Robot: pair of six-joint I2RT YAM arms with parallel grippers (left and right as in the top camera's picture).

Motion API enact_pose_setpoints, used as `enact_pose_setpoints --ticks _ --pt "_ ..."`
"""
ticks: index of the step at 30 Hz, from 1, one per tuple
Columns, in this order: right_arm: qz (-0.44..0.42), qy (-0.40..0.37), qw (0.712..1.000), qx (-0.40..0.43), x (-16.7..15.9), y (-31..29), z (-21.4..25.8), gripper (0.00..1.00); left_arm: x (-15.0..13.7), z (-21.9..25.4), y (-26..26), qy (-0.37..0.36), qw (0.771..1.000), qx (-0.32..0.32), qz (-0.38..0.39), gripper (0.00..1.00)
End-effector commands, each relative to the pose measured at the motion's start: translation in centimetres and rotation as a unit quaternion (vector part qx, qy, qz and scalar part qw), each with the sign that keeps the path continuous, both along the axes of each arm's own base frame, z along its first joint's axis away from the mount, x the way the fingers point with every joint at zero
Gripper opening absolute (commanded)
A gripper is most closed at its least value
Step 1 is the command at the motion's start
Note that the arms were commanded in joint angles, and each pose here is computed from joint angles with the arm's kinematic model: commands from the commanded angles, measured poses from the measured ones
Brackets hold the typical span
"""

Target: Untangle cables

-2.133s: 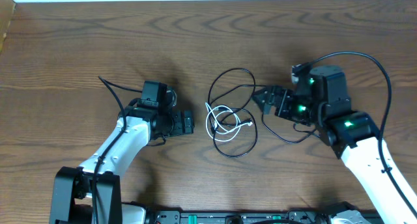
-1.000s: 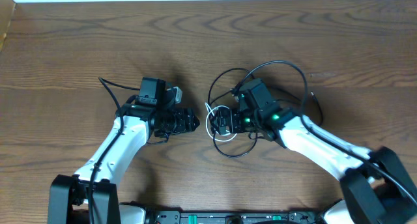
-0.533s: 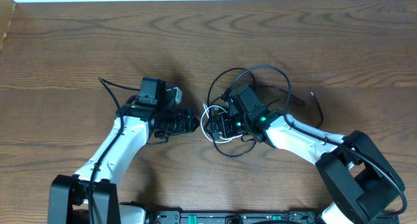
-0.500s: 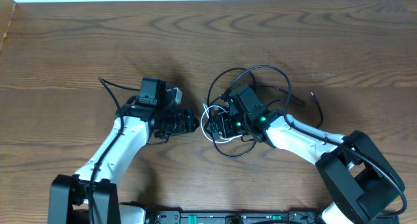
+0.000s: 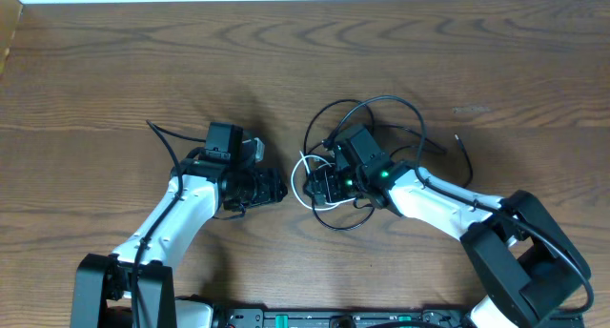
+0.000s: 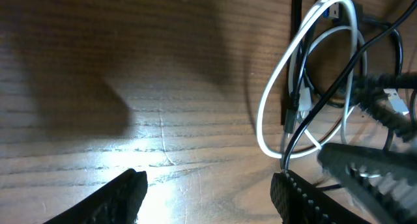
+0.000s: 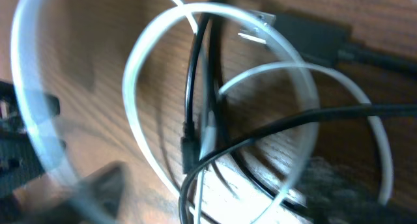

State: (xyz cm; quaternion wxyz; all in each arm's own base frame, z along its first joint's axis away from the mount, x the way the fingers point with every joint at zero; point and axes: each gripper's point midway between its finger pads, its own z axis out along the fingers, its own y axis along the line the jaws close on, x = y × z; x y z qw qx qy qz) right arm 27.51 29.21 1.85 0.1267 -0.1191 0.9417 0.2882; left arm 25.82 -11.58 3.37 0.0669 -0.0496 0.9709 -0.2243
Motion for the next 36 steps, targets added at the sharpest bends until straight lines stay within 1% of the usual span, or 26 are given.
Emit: enact_pose_setpoints --ticks 1,2,5,8,10,13,15,17,21,22,25,27,32,33,35,36 --pt "0.017 0.015 1.0 0.018 -1.0 0.6 0.2 0.47 0.2 -0.2 0.6 -0.005 1.0 0.015 0.006 0.66" --pt "0.021 0.005 0.999 0.034 -0.8 1.0 1.3 0.48 0.2 -0.3 0.6 -0.006 1.0 0.017 0.007 0.67" --pt "0.031 -0.048 0.996 0.062 -0.1 1.4 5.1 0.54 0.3 -0.3 0.9 -0.009 1.0 0.024 0.009 0.67" --pt "0.039 -0.083 0.993 0.077 0.2 1.4 7.6 0.73 0.4 -0.4 1.0 -0.01 0.999 0.029 0.008 0.66" --pt "0.035 -0.091 0.992 0.076 0.3 1.3 8.0 0.8 0.4 -0.4 1.0 -0.01 0.999 0.029 0.008 0.67" --pt "0.015 -0.092 0.995 0.044 0.8 0.4 6.9 0.83 0.3 -0.4 1.0 -0.01 1.0 0.029 0.009 0.67" --pt "-0.004 -0.086 0.996 0.017 1.1 -0.5 5.8 0.92 0.2 -0.4 1.1 -0.007 1.0 0.029 0.008 0.67" --pt "-0.006 -0.076 0.997 0.007 1.1 -0.7 4.9 0.96 0.1 -0.5 1.1 -0.004 1.0 0.03 0.008 0.66" --pt "-0.003 -0.058 0.998 -0.01 0.8 -0.6 2.7 0.96 -0.1 -0.5 1.1 0.0 1.0 0.03 0.008 0.67" --pt "-0.002 -0.053 0.998 -0.014 0.7 -0.6 2.2 0.95 -0.1 -0.5 1.1 0.0 1.0 0.03 0.008 0.66" --pt "-0.001 -0.04 0.999 -0.024 0.6 -0.7 0.5 0.86 -0.1 -0.5 1.1 0.0 1.0 0.031 0.008 0.66" --pt "0.0 -0.035 0.999 -0.028 0.6 -0.6 -0.2 0.82 -0.1 -0.5 1.1 0.0 1.0 0.031 0.008 0.66" --pt "0.002 -0.034 0.999 -0.029 0.5 -0.5 -0.6 0.8 -0.1 -0.5 1.1 0.0 1.0 0.03 0.008 0.66" --pt "0.002 -0.034 0.999 -0.029 0.5 -0.5 -0.6 0.78 -0.1 -0.5 1.1 0.0 0.999 0.031 0.008 0.67" --pt "0.002 -0.034 0.999 -0.029 0.6 -0.4 -0.6 0.71 -0.1 -0.5 1.1 0.0 0.999 0.031 0.008 0.66" --pt "0.002 -0.034 0.999 -0.029 0.6 -0.5 -0.6 0.62 -0.1 -0.5 1.1 0.0 0.999 0.031 0.008 0.66"
